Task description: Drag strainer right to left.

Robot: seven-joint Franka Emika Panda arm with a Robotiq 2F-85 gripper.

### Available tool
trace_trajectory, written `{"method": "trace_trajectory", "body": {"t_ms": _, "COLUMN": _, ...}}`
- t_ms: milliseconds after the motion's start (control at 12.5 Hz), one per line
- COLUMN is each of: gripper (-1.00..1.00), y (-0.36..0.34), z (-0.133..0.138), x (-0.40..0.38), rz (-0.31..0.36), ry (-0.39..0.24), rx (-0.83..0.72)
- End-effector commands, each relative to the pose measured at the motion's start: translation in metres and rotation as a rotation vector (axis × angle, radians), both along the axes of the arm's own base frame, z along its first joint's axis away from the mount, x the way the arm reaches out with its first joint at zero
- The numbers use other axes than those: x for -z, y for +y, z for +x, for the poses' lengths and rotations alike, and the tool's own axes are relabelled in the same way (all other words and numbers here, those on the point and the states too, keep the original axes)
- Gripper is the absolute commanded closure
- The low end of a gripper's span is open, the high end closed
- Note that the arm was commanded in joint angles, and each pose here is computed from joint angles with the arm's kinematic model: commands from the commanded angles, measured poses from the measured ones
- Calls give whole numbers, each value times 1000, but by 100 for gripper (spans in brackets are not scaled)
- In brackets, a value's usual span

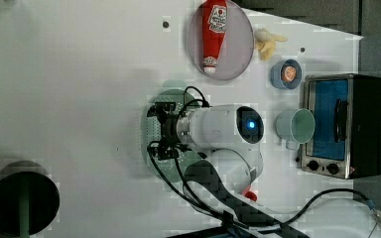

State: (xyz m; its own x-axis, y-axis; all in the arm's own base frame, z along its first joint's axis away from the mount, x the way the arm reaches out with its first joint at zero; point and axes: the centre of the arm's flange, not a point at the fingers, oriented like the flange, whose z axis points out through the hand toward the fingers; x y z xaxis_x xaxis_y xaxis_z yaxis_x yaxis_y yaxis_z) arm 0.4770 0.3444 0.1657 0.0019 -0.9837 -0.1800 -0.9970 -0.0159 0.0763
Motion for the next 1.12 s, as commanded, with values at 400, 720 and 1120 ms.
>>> {"method": "trace_trajectory", "body": {"t_ms": 400, "gripper": -100, "y": 59, "z": -17, "x": 13, "rz": 25, "ry": 35, "rx": 25}}
{"method": "trace_trajectory", "body": {"t_ms": 720, "gripper": -100, "y": 80, "z": -17, "x": 16, "rz": 39, "ry": 26, "rx": 8}}
{"method": "trace_trajectory", "body": {"t_ms": 1120, "gripper": -100, "y": 62, "z": -2, "x": -38, "rz": 9, "ry": -13, "rx": -191}}
